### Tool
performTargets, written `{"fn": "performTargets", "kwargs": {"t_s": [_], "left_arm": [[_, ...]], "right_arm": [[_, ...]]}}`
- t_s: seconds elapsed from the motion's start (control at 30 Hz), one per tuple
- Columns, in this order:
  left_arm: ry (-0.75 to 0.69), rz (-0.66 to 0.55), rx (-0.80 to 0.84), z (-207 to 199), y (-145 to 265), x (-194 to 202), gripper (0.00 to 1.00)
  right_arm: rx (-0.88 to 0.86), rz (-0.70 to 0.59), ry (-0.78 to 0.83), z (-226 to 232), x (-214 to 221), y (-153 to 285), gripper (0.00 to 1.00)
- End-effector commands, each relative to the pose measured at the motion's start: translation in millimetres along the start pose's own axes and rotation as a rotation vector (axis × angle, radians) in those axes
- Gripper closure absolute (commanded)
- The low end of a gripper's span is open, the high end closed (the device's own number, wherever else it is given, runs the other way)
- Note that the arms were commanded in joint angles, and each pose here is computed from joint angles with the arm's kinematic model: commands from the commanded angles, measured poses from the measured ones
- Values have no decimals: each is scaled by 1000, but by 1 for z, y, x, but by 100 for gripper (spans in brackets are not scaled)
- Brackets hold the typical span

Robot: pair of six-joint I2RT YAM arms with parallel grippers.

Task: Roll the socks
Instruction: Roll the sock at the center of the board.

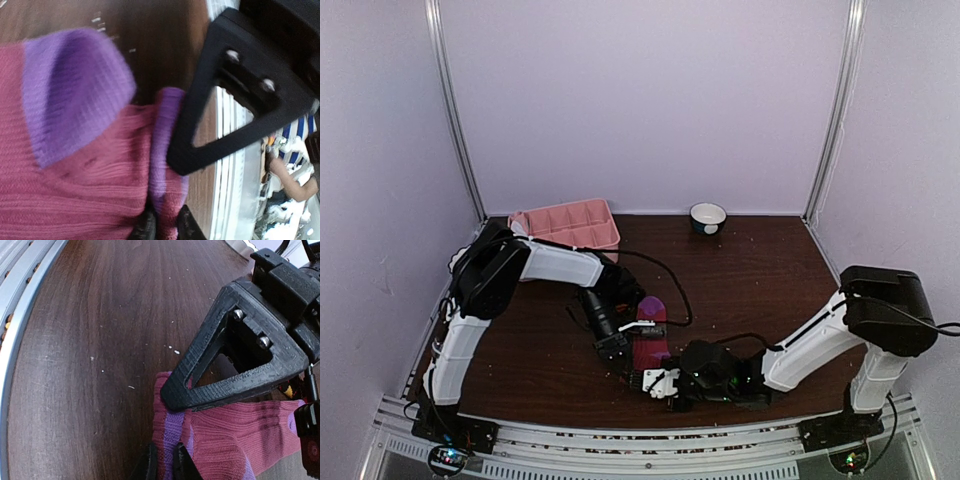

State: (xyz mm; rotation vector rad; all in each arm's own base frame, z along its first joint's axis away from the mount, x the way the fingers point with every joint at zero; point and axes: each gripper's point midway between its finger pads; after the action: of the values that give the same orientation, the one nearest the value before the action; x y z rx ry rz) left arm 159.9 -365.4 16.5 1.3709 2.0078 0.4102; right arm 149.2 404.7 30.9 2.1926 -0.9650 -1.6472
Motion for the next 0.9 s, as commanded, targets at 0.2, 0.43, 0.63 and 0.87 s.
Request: {"fn": "performTargets", "kwargs": {"t_s": [0.2,0.43,0.63,0.87], "left_arm": [[-114,94,-196,15,18,22,55],[-394,-60,-474,-1,56,5,35],[-426,-68,-468,-4,52,7,38],[-523,-18,-463,-16,34,-1,41]], "right_arm": [[-175,143,-261,9,37,-10,93],[-290,181,-567,-1,44,-7,100],[-352,221,-808,-4,47,-7,100],[-379,327,-1102,-1,72,-17,100]]}}
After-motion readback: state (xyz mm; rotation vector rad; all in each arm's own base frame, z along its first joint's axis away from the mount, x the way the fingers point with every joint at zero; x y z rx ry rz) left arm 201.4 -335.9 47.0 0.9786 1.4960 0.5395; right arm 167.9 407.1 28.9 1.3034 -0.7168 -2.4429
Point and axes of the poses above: each gripper's point midway between its finger pads, its own y axis back along the fingers, its own z axis along the line the jaws close on, x = y × z, and after that the axes turned 6 degrees about -y, right-handed
